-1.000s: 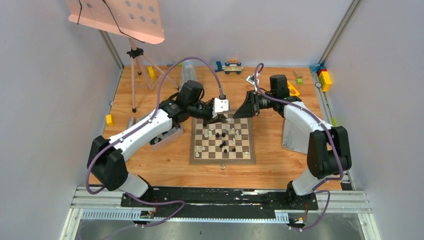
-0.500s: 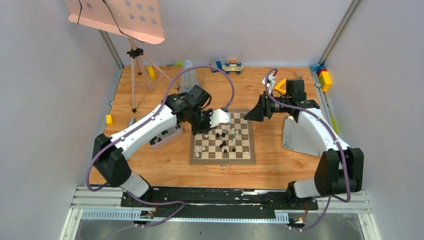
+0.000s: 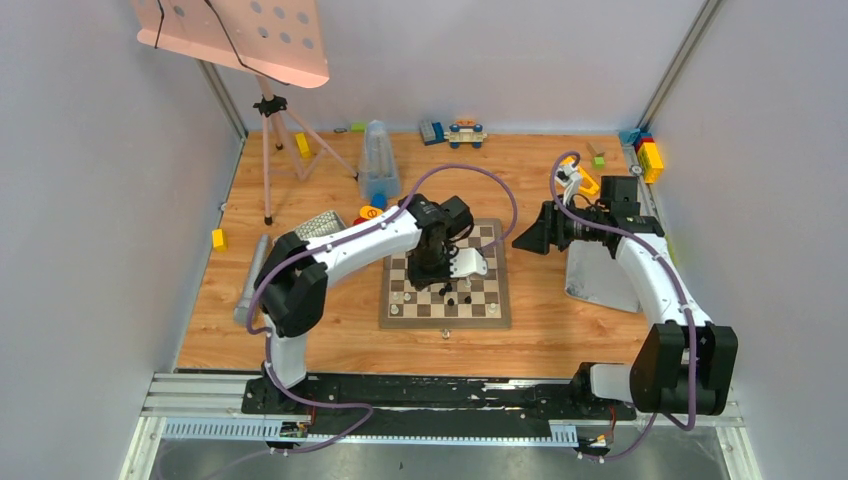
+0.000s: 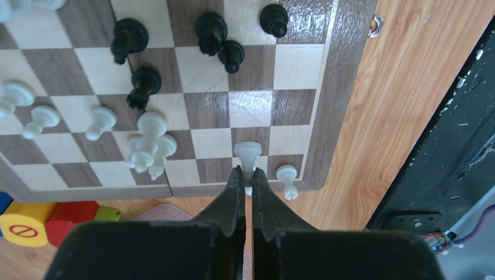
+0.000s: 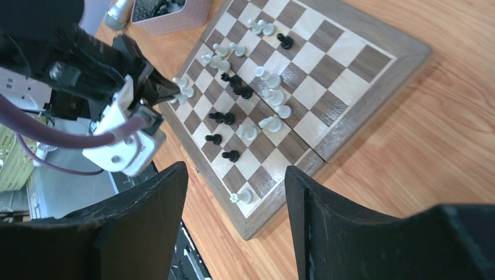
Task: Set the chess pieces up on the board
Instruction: Place the chess piece on the chessboard.
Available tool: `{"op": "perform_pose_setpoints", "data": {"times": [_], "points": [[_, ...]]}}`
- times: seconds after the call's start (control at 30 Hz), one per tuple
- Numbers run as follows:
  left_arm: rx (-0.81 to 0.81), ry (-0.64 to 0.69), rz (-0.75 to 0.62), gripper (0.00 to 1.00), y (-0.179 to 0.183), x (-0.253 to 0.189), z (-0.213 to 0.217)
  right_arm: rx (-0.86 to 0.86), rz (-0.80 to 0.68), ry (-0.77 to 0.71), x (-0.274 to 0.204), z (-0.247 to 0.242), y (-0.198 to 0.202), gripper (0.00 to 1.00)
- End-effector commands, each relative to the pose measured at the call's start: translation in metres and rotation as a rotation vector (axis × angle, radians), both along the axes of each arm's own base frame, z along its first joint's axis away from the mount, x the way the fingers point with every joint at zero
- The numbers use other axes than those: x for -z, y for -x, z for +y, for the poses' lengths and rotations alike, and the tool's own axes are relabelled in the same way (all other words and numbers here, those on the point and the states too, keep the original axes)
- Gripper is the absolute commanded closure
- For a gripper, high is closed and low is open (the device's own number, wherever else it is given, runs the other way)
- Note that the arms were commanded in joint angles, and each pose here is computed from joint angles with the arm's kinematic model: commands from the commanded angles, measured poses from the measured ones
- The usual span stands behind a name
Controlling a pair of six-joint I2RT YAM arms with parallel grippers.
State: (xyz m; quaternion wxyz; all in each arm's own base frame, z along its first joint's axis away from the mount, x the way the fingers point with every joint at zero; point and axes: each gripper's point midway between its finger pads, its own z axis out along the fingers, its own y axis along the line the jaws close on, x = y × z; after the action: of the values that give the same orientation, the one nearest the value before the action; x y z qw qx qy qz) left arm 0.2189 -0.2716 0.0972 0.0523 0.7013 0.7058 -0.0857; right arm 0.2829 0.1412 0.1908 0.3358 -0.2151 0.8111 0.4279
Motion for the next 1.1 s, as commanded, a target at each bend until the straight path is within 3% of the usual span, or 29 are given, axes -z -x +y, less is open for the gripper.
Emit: {"op": "perform_pose_setpoints", "data": {"times": [0.0,0.83,1.07], "points": [[-0.007,-0.072,0.015,1.0,0.006,0.002,-0.004,0.017,-0.063,-0.003,-0.01,-0.013,-0.002,0.38],[-0.011,-0.197,0.061,1.0,0.005,0.031,-0.007,0.028,-0.048,-0.043,-0.012,-0.023,0.001,0.39],[-0.012,-0.209,0.061,0.95,0.004,0.035,-0.009,0.027,-0.041,-0.047,-0.011,-0.023,0.001,0.39]]}}
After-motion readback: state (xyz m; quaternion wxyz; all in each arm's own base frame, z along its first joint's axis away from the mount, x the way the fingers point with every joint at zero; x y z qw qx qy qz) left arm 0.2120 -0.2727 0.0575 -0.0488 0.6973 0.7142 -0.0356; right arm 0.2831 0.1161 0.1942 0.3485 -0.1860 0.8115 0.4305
